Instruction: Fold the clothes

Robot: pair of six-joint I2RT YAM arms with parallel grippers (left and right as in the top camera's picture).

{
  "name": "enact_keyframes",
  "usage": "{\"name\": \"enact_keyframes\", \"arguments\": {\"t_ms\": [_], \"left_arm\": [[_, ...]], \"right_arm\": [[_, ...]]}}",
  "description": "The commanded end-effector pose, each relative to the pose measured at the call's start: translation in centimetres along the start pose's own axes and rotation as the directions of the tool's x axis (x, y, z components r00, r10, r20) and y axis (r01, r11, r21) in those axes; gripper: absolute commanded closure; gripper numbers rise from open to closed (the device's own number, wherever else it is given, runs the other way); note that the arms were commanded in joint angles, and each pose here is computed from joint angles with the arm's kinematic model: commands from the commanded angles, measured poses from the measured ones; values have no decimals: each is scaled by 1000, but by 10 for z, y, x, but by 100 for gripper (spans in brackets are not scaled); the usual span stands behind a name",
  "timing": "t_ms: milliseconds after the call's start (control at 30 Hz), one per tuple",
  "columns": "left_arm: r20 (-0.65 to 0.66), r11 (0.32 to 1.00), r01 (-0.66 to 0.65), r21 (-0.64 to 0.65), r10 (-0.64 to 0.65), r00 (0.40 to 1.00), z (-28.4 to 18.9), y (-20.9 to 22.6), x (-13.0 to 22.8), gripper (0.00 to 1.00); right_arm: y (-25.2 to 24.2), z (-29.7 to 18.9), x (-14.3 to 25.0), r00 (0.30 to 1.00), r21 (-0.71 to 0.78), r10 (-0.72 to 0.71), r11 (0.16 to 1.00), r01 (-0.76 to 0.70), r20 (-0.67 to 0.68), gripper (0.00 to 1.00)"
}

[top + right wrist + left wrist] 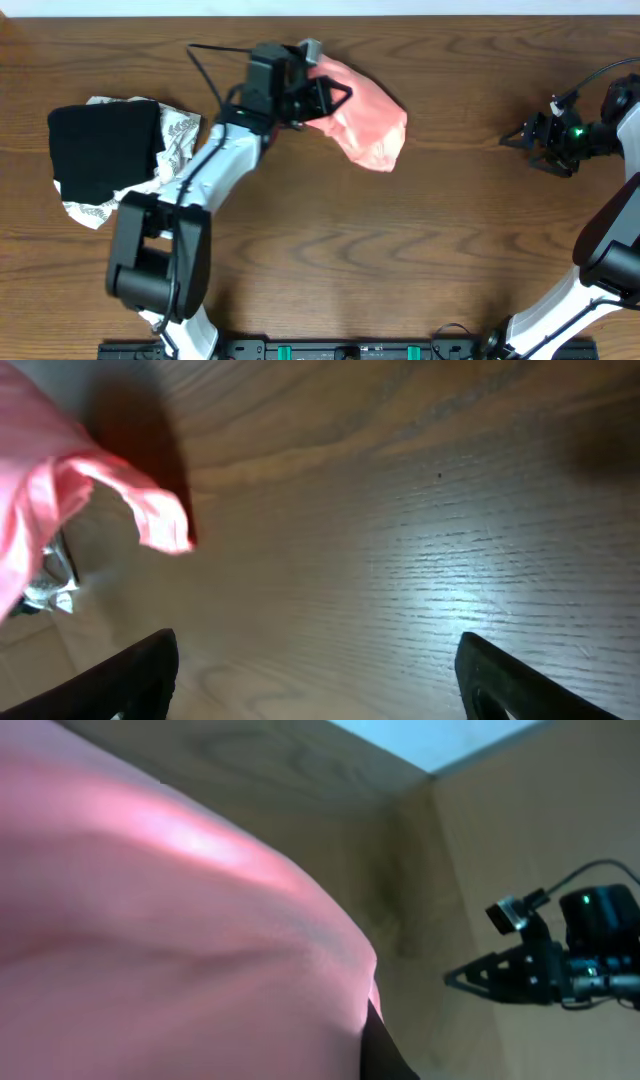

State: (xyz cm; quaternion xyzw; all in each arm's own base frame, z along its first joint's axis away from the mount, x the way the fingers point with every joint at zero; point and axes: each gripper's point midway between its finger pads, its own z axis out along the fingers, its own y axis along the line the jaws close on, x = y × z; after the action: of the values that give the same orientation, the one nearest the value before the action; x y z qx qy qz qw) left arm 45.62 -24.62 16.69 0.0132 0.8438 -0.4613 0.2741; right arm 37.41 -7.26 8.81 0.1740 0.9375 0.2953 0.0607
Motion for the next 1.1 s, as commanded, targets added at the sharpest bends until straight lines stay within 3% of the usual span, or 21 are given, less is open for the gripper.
{"name": "enact_keyframes", "arguments": {"t_ms": [0, 633, 1067], "left_arm": [[67, 999, -38, -29, 40, 997, -25, 14, -26, 94], [44, 989, -58, -138, 64, 997, 0, 23, -6, 94], [-51, 979, -12, -205, 2, 999, 57, 34, 51, 94]], "right_arm": [[9, -10, -4, 1000, -3, -11, 1000, 11, 28, 14], [9, -10, -4, 999, -3, -12, 1000, 12, 29, 14], [8, -10, -7, 999, -1, -21, 1000, 21, 41, 14]]}}
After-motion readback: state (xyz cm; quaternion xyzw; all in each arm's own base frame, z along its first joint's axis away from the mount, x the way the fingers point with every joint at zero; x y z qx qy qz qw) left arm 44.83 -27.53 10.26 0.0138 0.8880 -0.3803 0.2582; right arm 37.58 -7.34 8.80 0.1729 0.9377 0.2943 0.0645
